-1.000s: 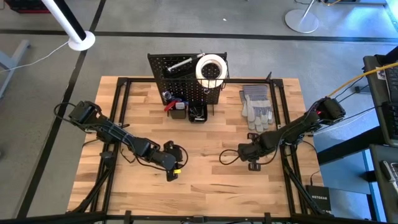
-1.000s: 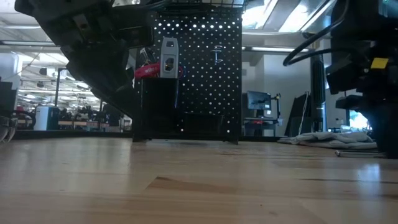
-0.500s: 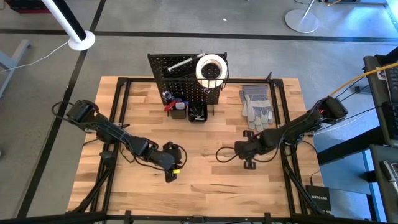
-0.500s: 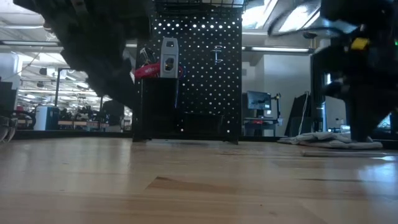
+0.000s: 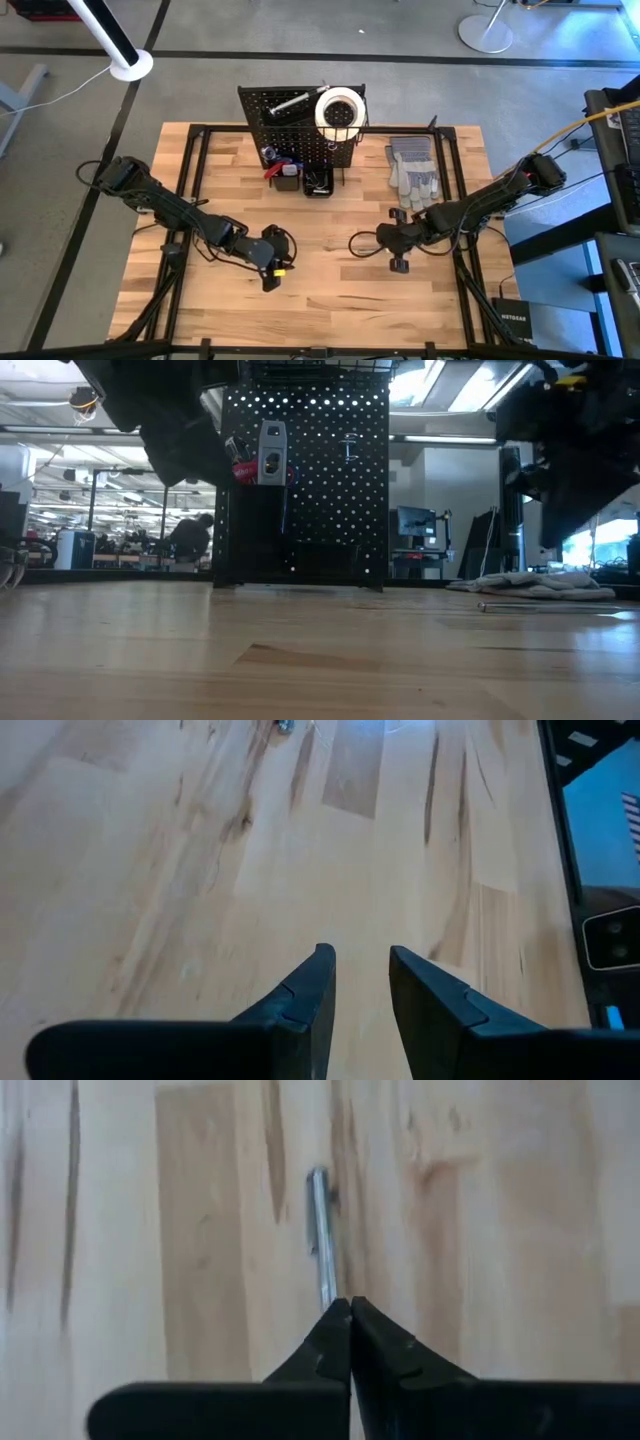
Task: Hang tools onto peg board
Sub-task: Put the stainless antenna into the left bin on the pegboard
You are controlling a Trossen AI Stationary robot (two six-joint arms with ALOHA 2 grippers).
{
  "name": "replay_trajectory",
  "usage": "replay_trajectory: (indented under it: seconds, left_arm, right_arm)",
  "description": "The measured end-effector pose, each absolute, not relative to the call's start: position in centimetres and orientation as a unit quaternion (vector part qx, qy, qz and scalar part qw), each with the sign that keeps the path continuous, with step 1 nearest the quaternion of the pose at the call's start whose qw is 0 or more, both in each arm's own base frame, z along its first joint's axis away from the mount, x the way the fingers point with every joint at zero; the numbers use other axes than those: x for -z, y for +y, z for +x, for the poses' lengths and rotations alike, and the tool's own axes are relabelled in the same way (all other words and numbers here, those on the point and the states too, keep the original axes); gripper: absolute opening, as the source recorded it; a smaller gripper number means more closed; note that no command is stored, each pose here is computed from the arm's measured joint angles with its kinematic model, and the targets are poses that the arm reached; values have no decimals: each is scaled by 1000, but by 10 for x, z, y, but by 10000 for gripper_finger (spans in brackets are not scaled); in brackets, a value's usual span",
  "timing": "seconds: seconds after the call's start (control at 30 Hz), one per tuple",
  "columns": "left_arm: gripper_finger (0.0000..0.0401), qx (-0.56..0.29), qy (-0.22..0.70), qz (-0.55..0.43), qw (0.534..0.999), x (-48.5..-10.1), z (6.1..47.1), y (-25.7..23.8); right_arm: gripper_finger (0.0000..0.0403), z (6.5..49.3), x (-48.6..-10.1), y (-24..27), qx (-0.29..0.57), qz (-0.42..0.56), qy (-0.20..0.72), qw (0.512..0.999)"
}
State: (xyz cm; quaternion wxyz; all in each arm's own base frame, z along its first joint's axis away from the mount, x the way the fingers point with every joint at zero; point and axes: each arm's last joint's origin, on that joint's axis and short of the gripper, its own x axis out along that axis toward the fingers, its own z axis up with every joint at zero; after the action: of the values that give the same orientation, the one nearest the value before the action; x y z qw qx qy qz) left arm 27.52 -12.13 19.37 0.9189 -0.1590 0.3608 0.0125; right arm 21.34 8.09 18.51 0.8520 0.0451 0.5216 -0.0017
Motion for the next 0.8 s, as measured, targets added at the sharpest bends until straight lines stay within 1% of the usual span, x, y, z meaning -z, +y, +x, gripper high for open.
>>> replay_trajectory:
  seconds: [0.13, 0.23, 0.37, 0.5, 0.63, 0.8]
  left_arm:
    - [86, -13, 362, -158, 919, -193, 275, -121]
    - [86, -13, 361, -159, 919, -193, 276, -121]
    - [86, -17, 361, -160, 919, -193, 277, -119]
    - [86, -26, 356, -150, 922, -193, 277, -118]
    - [86, -27, 354, -140, 924, -193, 277, -118]
    - [86, -27, 354, -135, 925, -193, 277, -118]
  right_arm:
    - [17, 209, -183, 81, 1, 87, 549, 831]
    - [44, 207, -182, 82, -10, 107, 567, 816]
    - [88, 198, -179, 81, -18, 122, 615, 779]
    - [118, 194, -172, 79, -12, 117, 622, 774]
    - [125, 191, -157, 78, -9, 107, 625, 773]
    - [111, 194, -135, 79, -5, 100, 620, 778]
